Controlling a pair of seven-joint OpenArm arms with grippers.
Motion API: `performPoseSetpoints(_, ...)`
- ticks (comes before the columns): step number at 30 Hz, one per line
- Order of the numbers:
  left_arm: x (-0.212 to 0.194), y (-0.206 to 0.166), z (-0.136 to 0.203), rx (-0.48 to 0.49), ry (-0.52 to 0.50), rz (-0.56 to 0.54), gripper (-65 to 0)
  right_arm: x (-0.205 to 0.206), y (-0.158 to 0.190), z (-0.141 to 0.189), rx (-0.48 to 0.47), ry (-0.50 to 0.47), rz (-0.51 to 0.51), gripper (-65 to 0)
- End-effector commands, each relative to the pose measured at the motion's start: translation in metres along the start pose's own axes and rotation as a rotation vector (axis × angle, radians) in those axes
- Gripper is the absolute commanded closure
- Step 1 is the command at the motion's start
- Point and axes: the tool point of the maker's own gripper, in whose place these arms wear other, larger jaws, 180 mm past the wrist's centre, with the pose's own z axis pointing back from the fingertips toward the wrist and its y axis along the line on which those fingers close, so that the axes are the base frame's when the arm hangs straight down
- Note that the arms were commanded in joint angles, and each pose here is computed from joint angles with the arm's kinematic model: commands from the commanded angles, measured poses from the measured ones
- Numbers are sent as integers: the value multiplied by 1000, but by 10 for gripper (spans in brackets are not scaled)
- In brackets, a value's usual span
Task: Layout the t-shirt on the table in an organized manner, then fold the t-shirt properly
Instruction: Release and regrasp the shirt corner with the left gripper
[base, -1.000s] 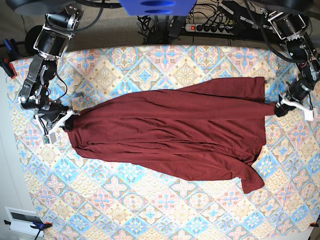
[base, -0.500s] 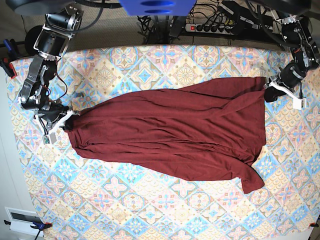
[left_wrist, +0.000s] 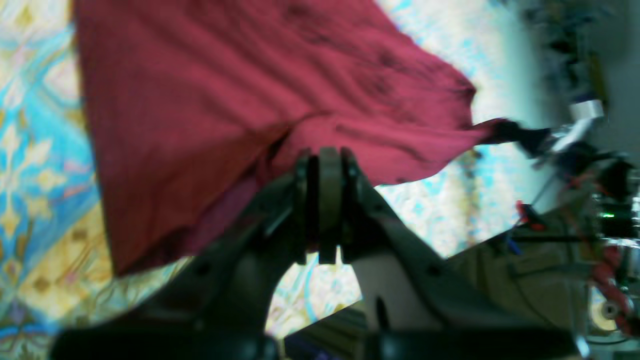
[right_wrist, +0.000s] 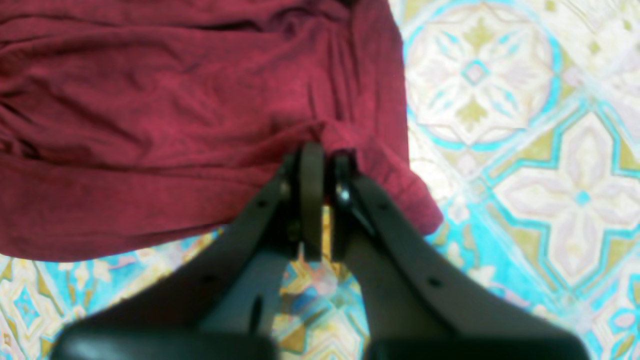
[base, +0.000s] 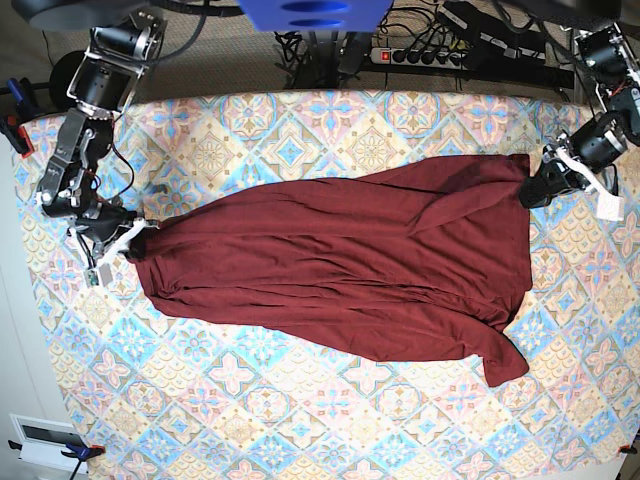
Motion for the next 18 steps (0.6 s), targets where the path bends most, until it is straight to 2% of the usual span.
performPoseSetpoints(1,12,-10,4,-42,-36,-17,0,23,-4,7,-7,-65,20,0)
performPoseSetpoints(4,13,-27,9,-114,-1,-61,0,23,-4,7,-7,-65,20,0)
performPoseSetpoints(10,6,-26,15,-108,99,-178,0,23,-4,6,-6,-66,17,0)
performPoseSetpoints(13,7,-22,15,-108,96,-181,0,24,-4,6,-6,-68,17,0)
performPoseSetpoints(16,10,-4,13,-95,75,-110,0,25,-4,6,-7,-71,18,0)
performPoseSetpoints(18,11,-4,12,-97,80,-113,0,24,-5,6,-11,-66,20,0)
